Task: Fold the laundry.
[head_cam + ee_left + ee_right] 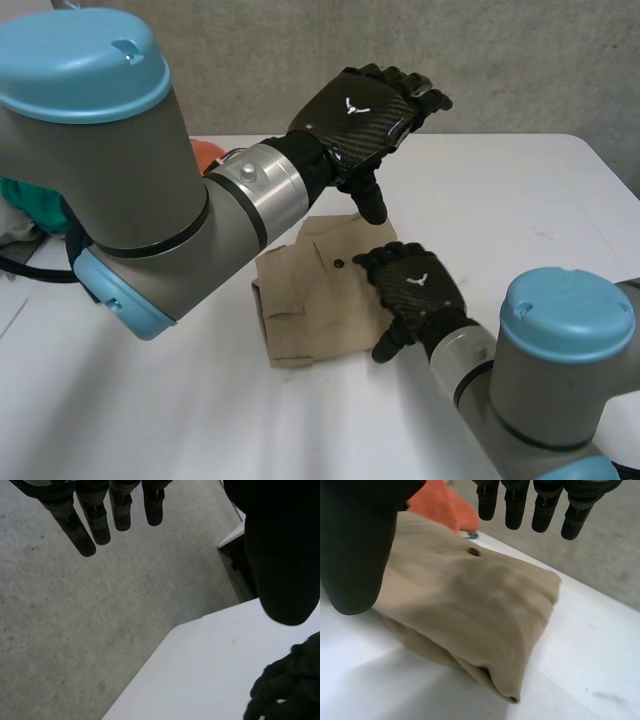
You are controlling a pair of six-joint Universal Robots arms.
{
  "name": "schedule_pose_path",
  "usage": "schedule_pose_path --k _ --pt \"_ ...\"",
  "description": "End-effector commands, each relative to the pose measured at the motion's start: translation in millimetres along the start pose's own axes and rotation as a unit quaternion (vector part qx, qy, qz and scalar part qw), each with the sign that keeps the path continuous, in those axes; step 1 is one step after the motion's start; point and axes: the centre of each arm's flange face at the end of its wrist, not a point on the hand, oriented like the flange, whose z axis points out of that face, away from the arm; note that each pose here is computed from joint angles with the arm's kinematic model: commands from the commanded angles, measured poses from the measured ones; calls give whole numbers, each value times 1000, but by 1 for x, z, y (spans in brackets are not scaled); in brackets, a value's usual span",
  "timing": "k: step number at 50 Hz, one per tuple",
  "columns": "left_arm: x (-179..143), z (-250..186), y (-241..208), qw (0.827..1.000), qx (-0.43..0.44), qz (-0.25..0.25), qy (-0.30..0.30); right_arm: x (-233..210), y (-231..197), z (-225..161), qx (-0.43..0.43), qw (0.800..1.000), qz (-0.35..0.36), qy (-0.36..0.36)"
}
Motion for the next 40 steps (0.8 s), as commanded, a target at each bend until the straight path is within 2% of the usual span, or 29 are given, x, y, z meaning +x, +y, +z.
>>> schedule_pose_path --k 1,6,9,28,32,40 --pt "5 -3 -7 1000 3 -4 6 25 15 18 -41 992 116 22" --pt "8 -4 -7 1000 0 -6 10 19 32 30 -87 987 134 -7" --pt "9 -5 -7 1000 -3 -7 11 19 34 37 -87 987 131 -6" --pt "6 -10 -6 1000 -11 -19 9 32 34 94 -19 996 82 35" --pt "5 -10 -5 1000 -11 -23 7 50 28 102 -6 995 70 68" --pt "2 -12 -7 1000 -7 -26 5 114 -1 127 64 984 58 157"
